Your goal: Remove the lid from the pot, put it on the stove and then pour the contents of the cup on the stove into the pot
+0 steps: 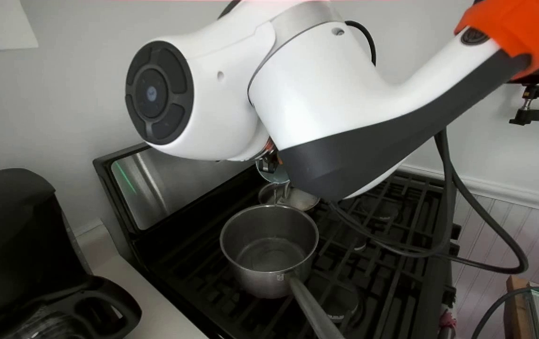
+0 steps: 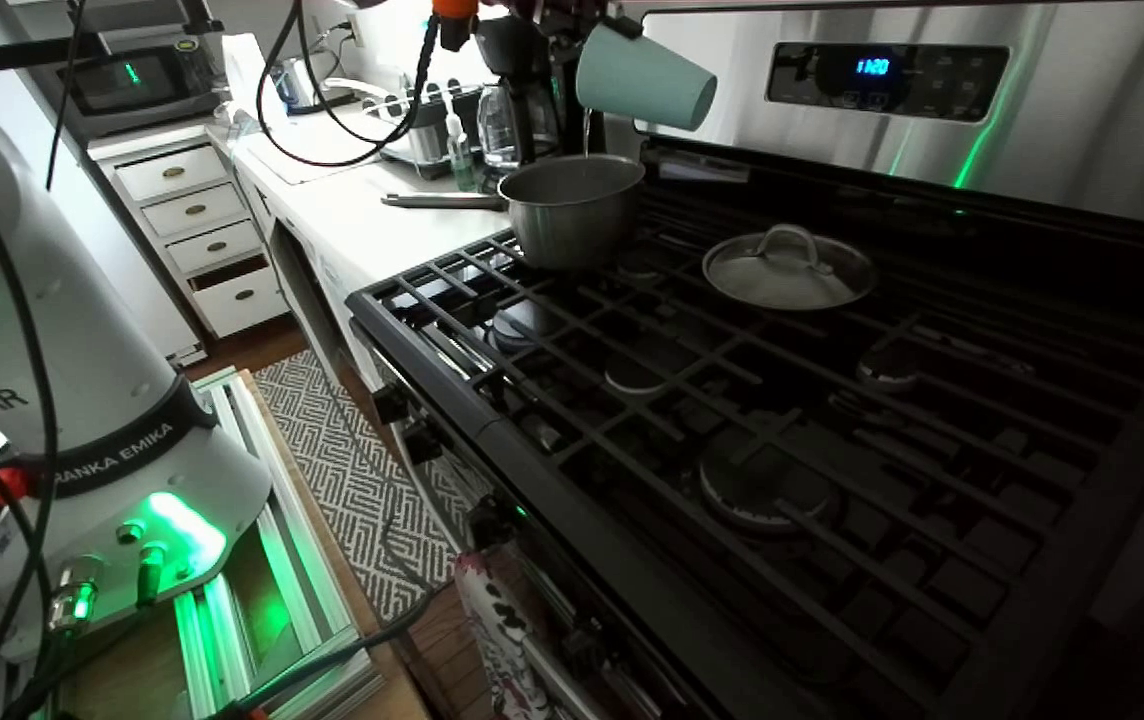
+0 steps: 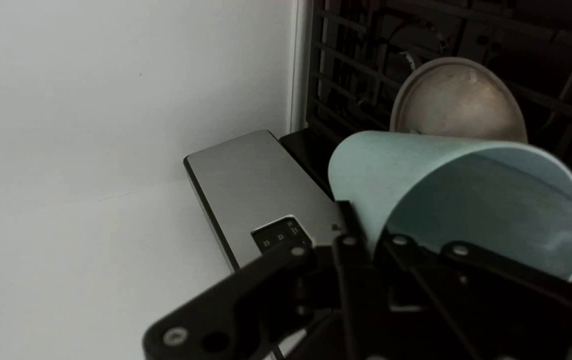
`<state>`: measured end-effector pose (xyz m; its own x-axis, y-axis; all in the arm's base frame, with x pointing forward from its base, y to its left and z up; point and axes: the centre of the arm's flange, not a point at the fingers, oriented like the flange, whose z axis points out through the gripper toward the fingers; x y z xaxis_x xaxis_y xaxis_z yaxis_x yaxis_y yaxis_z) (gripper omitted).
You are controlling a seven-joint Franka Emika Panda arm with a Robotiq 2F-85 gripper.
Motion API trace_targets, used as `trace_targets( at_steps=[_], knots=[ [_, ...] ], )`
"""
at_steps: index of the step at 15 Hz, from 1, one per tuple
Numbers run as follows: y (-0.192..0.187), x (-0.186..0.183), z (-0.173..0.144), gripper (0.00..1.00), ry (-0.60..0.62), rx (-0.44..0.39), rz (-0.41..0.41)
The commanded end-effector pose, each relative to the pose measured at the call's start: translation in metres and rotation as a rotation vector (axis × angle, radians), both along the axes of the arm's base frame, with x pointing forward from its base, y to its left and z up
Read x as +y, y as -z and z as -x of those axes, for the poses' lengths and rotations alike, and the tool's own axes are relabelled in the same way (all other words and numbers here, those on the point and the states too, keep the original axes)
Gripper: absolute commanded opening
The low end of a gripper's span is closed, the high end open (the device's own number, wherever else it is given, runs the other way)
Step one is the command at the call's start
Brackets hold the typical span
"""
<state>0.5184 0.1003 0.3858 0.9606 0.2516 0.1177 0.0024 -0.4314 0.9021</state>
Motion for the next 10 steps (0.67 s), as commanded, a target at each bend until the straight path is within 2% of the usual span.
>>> trace_targets(
  at_steps=[1,6,10],
  knots=[
    [-0.008,-0.010,-0.006,0.01,0.021,0.044,-0.085],
    [-0.013,-0.024,-0.012,0.01,0.045,0.094,-0.238],
    [-0.026,-0.048,-0.016,0.01,0.075,0.118,-0.345]
  ],
)
